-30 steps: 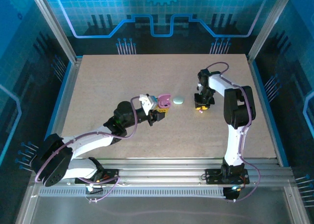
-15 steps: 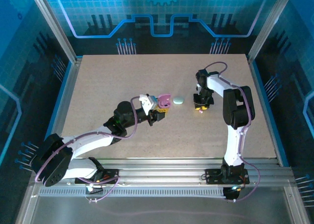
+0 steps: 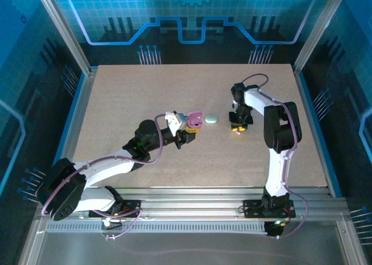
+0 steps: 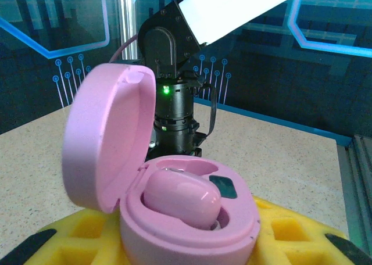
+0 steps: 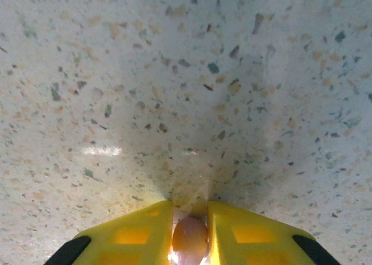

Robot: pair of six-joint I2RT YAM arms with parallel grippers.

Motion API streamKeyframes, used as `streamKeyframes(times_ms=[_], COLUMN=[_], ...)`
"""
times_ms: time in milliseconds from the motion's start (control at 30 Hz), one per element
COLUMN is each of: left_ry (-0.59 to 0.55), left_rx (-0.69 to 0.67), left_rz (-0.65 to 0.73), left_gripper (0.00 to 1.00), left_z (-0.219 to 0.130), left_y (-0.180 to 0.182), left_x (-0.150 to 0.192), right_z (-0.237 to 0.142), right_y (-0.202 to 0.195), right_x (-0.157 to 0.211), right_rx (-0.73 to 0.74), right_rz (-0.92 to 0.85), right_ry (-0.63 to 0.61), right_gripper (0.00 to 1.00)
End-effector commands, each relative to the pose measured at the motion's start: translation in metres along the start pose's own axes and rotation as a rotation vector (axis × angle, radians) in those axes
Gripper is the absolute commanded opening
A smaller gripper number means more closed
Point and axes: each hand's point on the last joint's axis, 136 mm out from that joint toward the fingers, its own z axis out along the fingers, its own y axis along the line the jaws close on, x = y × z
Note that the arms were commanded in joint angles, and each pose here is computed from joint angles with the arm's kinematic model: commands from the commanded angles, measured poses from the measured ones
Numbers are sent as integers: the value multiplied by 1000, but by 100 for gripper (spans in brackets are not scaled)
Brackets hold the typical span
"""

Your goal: Insert the wireless bluetooth earbuds into the charging case

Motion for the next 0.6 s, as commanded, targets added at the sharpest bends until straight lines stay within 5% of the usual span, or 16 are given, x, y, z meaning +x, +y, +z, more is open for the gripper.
streamKeyframes(times_ms=[0,200,567], left_ry=[-46,-45,-41], left_rx=[0,-1,-8], left_rz=[20,21,25], left_gripper=[32,32,32], left_z=[3,3,1], left_y=[-1,-1,0], left_x=[-21,-20,-20], right_z=[-5,-8,-9], right_y=[1,0,6], right_x=[15,17,14], right_rx=[30,37,-13], right_rz=[-12,-20,-33], right_ry=[34,37,1], right_gripper=[26,28,17])
